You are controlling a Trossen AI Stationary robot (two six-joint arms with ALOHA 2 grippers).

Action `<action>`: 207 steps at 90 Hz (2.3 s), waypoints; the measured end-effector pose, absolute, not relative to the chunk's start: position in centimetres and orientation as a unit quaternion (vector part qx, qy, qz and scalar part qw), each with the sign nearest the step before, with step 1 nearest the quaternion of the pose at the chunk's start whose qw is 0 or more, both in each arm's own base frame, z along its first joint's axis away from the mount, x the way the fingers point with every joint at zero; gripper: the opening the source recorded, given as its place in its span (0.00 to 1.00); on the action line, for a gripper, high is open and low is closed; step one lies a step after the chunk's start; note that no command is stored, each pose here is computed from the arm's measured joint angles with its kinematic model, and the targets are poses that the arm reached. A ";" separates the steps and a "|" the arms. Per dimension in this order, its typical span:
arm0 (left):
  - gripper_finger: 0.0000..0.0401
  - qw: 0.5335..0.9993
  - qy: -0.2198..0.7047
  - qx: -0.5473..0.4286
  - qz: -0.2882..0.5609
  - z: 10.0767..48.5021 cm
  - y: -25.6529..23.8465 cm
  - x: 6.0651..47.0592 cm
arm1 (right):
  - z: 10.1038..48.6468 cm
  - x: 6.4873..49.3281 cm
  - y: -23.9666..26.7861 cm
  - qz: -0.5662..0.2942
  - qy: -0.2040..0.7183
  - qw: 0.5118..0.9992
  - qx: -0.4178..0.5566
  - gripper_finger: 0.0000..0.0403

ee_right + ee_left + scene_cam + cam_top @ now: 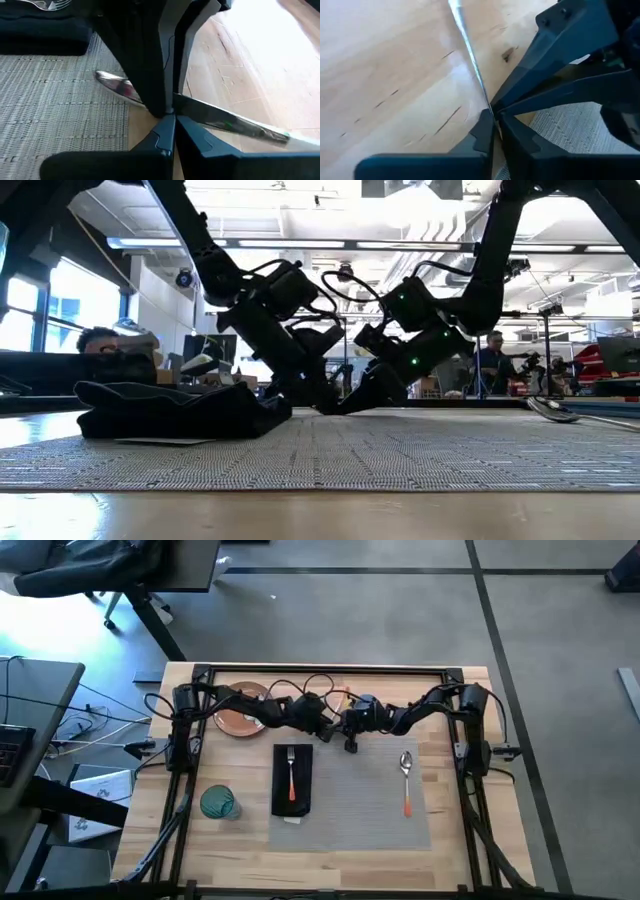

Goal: Set table place
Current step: Put the orange knife on the gray mat to the left of the orange spoon

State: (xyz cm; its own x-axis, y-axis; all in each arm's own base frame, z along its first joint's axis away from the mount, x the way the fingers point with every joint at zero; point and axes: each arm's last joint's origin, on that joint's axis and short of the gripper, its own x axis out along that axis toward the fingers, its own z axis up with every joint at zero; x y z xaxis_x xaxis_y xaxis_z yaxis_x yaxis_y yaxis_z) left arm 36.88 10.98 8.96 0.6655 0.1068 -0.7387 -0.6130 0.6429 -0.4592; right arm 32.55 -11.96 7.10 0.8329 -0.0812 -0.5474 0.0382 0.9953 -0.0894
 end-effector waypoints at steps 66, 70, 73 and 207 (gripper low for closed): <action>0.00 0.922 0.320 -0.135 0.171 14.7 8.5 37.1 | 22.7 26.2 -8.9 -0.063 0.284 0.956 -0.037 0.00; 0.00 0.927 0.317 -0.116 0.163 15.2 8.4 37.1 | 23.5 25.4 -8.6 -0.067 0.287 0.955 -0.025 0.00; 0.00 0.930 0.314 -0.104 0.159 15.5 8.4 37.0 | 24.1 24.7 -8.3 -0.069 0.286 0.956 -0.019 0.00; 0.00 0.971 0.215 0.035 0.100 22.4 7.4 36.1 | 16.6 29.2 -10.5 0.024 0.317 0.947 -0.044 0.25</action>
State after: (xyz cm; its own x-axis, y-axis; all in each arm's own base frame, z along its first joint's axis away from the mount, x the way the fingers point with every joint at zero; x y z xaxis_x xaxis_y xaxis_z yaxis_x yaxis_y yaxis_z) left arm 36.05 7.35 22.39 0.8876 0.2087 -0.4105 -0.1784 0.9776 0.1114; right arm 29.17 -10.53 16.61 0.7980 0.0177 -0.6024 -0.0735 0.9950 -0.0682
